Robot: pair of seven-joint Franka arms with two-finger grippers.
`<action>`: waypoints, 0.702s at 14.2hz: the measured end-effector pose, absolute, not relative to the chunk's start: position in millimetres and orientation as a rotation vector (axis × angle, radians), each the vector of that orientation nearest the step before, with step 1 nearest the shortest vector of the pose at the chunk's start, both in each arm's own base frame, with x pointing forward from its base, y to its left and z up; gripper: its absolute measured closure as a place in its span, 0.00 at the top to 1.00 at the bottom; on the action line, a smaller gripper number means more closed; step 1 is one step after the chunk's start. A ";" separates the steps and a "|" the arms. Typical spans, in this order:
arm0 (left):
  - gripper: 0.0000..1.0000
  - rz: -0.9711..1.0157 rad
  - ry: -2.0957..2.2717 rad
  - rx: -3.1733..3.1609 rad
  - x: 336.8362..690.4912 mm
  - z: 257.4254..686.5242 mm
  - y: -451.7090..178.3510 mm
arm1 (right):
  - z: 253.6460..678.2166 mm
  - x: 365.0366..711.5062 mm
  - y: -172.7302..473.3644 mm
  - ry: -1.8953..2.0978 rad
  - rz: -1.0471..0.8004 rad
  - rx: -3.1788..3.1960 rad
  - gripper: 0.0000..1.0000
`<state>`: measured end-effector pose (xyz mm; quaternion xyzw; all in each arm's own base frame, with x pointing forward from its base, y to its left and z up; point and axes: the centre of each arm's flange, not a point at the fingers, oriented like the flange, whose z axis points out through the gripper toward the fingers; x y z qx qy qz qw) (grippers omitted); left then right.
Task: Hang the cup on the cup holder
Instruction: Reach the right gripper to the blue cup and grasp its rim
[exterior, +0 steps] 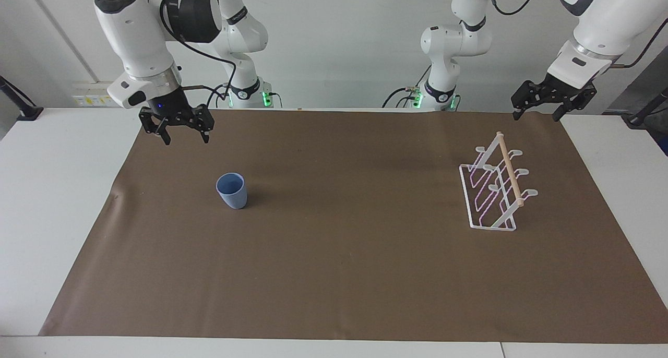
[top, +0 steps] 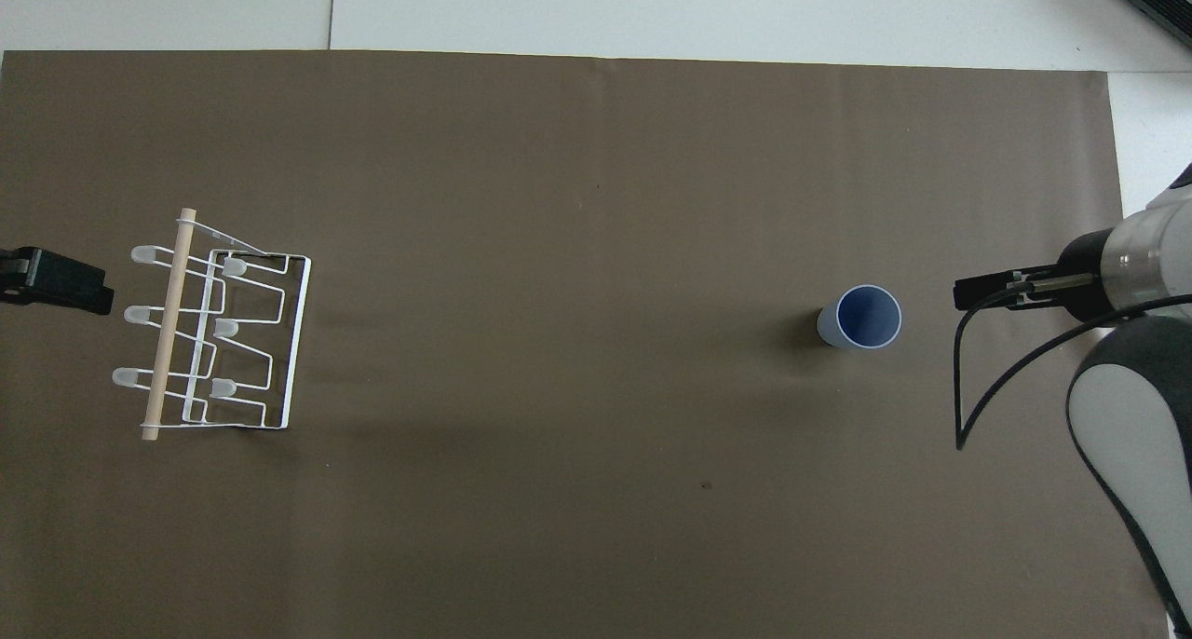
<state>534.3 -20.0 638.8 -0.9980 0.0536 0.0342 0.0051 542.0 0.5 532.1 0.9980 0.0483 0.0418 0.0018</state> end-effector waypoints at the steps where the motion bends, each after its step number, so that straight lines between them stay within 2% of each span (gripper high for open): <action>1: 1.00 0.107 0.168 -3.125 534.3 638.8 -20.0 | 513.8 546.2 0.0 0.219 0.143 3.125 1.00; 6: 1.00 0.111 0.169 -3.125 534.1 638.6 -20.2 | 403.6 570.3 0.2 0.329 0.123 3.128 1.00; 10: 1.00 0.111 0.174 -3.124 533.9 638.5 -22.2 | 392.0 574.3 8.2 0.289 0.141 3.191 1.00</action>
